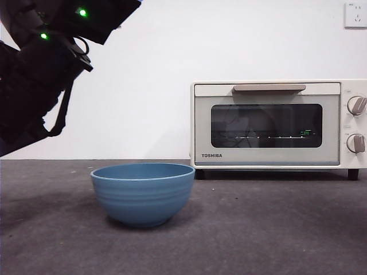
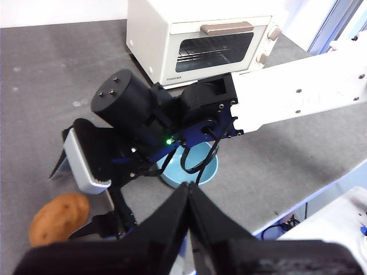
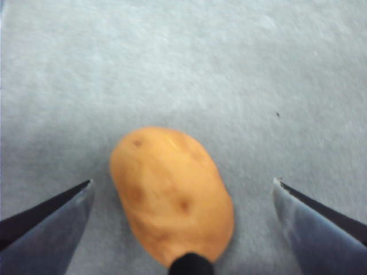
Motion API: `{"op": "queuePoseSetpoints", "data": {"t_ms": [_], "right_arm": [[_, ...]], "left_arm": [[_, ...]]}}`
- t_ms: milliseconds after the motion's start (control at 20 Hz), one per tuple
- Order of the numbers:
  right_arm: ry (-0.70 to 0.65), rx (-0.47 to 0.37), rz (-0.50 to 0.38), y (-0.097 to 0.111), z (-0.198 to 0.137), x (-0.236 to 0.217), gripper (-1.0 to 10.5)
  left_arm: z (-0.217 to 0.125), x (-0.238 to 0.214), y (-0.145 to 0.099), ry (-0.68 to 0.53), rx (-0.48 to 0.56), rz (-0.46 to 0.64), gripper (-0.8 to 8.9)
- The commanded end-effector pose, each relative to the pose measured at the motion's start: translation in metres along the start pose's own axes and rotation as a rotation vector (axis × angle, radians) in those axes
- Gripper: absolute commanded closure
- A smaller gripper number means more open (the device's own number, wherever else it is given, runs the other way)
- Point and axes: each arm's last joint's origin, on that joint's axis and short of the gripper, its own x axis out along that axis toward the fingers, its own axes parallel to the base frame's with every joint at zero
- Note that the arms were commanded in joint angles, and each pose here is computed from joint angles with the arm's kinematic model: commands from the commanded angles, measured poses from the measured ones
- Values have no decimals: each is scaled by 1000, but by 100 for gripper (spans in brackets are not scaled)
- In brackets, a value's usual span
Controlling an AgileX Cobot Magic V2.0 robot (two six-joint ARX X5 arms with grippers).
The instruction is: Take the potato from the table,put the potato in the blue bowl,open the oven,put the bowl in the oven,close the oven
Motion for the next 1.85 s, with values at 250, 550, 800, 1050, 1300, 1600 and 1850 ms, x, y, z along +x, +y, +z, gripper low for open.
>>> {"op": "queuePoseSetpoints", "data": {"t_ms": [250, 550, 800, 1050, 1300, 1600, 1850], "right_arm": [[38, 88, 73, 6, -23, 25, 285], [45, 165, 72, 5, -27, 29, 734], [43, 215, 76, 2, -23, 24, 919], [87, 247, 44, -28, 27, -37, 919], [77, 294, -29, -64, 74, -128, 919], [142, 359, -185, -80, 78, -214, 919], [140, 408, -247, -75, 63, -282, 919]], "left_arm": [[0, -2, 0, -11, 12, 7, 819], [0, -2, 0, -9, 32, 2, 819], [0, -2, 0, -9, 32, 5, 818], [0, -2, 0, -9, 21, 0, 818], [0, -2, 0, -9, 10, 1, 818], [0, -2, 0, -10, 10, 0, 818], [0, -2, 0, -10, 10, 1, 819]]}}
